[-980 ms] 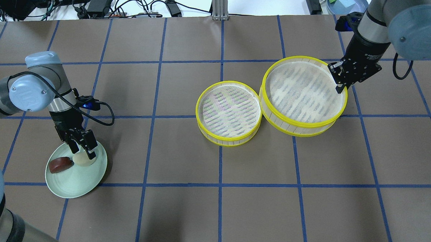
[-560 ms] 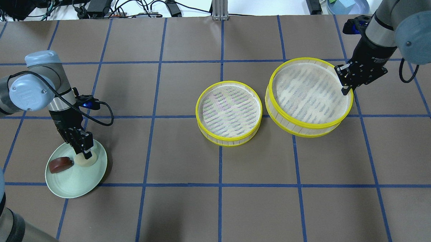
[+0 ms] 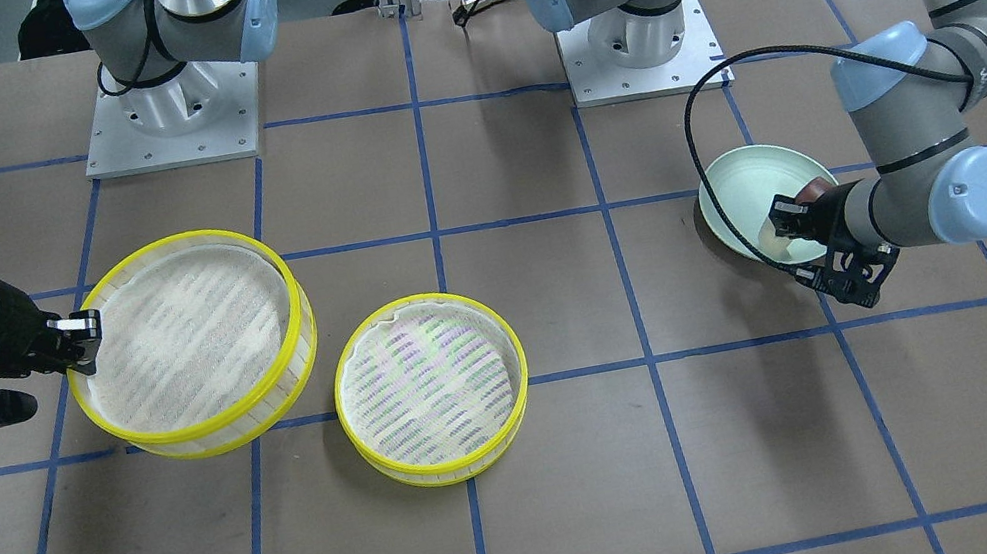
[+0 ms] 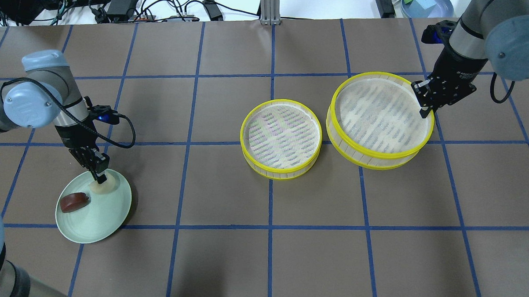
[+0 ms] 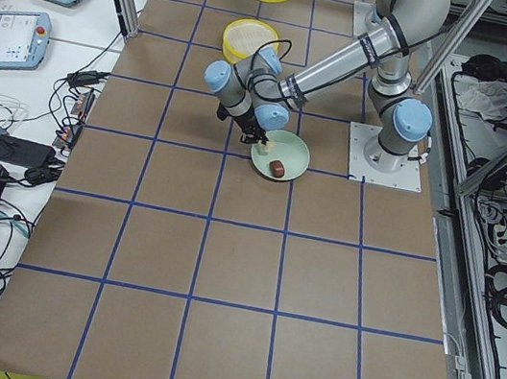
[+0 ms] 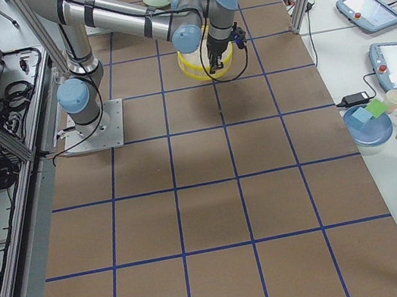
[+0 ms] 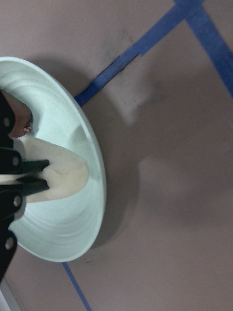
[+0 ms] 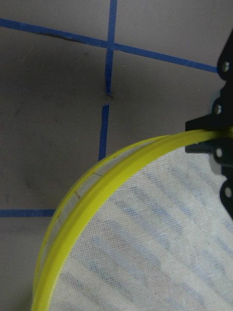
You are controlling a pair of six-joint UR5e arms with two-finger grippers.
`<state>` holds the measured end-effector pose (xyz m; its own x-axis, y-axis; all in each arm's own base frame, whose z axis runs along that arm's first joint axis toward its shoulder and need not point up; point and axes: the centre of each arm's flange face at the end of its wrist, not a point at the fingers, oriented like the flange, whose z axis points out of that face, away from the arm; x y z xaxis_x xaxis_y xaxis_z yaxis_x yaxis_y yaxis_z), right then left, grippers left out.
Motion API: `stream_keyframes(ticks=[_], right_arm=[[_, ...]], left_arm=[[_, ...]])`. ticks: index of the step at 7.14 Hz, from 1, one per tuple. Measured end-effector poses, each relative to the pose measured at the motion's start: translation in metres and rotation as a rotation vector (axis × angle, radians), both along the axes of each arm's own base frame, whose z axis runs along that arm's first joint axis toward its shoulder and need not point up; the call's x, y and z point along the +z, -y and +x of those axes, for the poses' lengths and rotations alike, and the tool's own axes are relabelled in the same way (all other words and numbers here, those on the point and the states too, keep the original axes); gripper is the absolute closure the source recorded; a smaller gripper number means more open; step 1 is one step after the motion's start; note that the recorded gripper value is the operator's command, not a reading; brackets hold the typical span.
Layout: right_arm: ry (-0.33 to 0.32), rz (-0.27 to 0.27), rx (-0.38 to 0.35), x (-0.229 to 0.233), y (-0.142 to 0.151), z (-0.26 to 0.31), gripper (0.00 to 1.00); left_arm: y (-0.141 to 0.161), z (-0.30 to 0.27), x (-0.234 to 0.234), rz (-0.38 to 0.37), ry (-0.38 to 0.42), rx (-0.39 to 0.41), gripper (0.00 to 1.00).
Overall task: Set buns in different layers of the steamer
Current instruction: 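Carry the white bun with the left gripper over the lower steamer tier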
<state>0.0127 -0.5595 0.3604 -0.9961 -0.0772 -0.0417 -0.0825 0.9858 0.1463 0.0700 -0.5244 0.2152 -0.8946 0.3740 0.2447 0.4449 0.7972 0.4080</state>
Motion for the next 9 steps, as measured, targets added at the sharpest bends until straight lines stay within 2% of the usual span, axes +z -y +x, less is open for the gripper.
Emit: stream_keyframes(ticks=[3, 5, 7, 9], right_arm=[[0.002, 0.003, 0.000, -0.002, -0.001, 0.000, 1.00], [0.002, 0.004, 0.000, -0.003, -0.001, 0.000, 1.00], [0.002, 0.004, 0.000, -0.003, -0.001, 0.000, 1.00], [0.002, 0.004, 0.000, -0.003, -0.001, 0.000, 1.00]], left_arm=[[0.022, -0.055, 0.064, -0.113, 0.023, 0.103, 1.00], [0.033, -0.118, 0.105, -0.199, 0.018, 0.238, 1.00], [0.041, -0.175, 0.132, -0.262, -0.038, 0.356, 1.00], [0.052, -0.219, 0.134, -0.310, -0.143, 0.468, 1.00]])
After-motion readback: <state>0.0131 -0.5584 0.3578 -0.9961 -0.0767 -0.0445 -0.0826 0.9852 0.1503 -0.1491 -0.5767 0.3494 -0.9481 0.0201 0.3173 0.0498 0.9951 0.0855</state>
